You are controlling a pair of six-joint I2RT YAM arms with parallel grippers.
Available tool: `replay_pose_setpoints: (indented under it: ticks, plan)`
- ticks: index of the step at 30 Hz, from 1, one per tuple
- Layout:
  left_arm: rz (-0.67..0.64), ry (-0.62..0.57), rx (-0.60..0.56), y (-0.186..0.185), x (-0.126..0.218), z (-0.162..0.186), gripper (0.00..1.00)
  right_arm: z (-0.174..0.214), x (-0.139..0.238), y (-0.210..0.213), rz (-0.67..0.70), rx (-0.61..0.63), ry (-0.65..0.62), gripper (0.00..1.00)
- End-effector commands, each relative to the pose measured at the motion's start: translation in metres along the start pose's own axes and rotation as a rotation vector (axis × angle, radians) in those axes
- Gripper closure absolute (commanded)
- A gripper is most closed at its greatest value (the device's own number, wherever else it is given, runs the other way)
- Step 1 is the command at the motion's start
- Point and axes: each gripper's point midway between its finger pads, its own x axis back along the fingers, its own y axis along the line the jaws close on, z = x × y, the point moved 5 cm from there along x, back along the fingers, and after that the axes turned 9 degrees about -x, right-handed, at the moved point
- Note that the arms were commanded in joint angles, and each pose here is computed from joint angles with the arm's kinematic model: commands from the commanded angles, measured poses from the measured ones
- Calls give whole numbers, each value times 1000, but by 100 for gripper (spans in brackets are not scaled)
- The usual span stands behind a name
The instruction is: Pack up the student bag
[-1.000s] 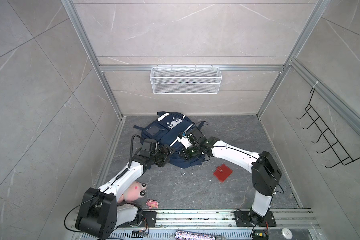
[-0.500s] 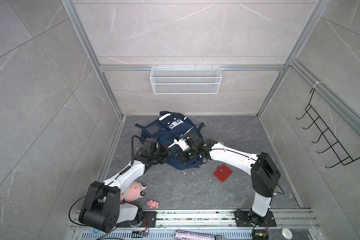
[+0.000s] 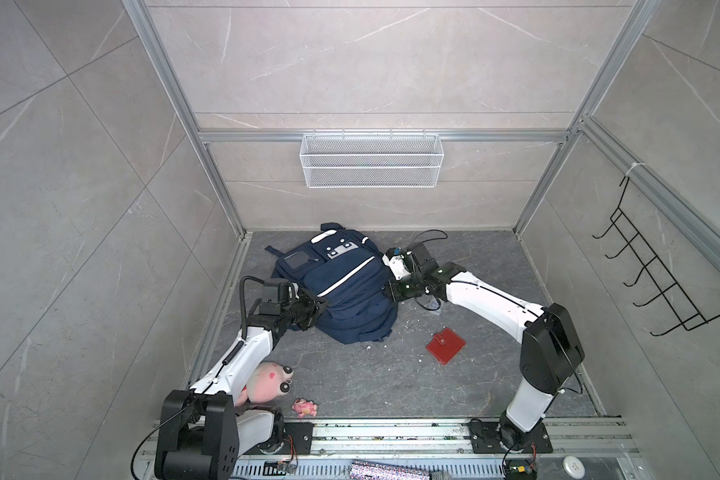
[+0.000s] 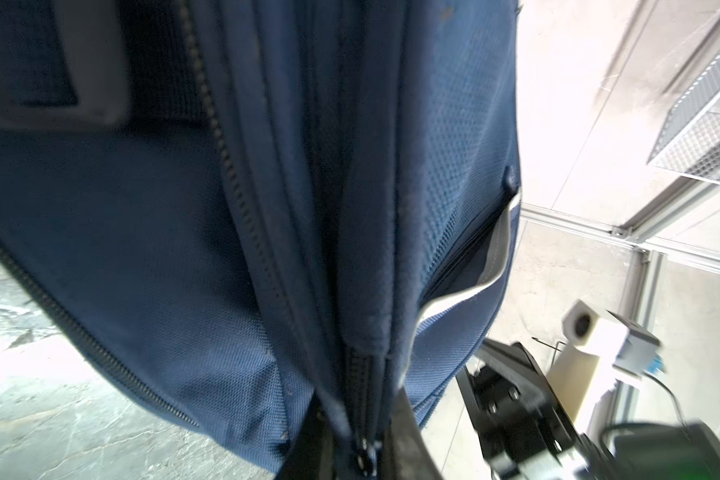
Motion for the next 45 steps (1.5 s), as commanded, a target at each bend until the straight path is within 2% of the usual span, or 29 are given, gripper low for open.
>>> replay_pose_setpoints:
  ticks: [1,5,11,12,13,14,15,17,20,21,24,28,31,42,43,45]
  plan:
    - [-52,-166,-53,3,29,-37,100,-14,26,-27,155,37,-17,100]
    - [-52,-201,-38,2,29,-67,100,-11,21,-13,124,104,0,100]
    - [-127,-246,-140,-23,13,-126,100,13,8,42,6,236,19,100]
    - [-139,-233,-152,-24,8,-133,97,17,6,53,-15,248,24,100]
    - [-146,-216,-167,-26,4,-138,83,20,4,61,-34,250,25,100]
    - [-150,-203,-175,-30,2,-141,63,22,2,69,-59,242,25,100]
    - [-151,-192,-189,-35,1,-141,50,23,1,75,-85,218,18,100]
    - [-166,-193,-238,-46,5,-134,30,21,-3,81,-135,162,-2,100]
    - [-212,-164,-267,-49,18,-106,15,16,-12,87,-179,120,-8,100]
    - [-217,-155,-261,-46,23,-94,14,14,-13,90,-189,123,-1,100]
    - [-199,-104,-243,-40,28,-47,14,10,-16,96,-221,133,8,100]
    - [-126,-55,-163,-33,19,3,27,8,-20,103,-253,142,28,100]
    - [-52,-89,-124,-37,9,9,31,10,-19,105,-263,147,30,100]
    - [-38,1,-136,-54,-41,16,35,20,-22,117,-278,165,25,100]
    - [-45,8,-133,-53,-44,18,40,20,-23,118,-280,161,21,100]
    - [-50,20,-118,-48,-50,20,58,20,-21,120,-279,163,15,100]
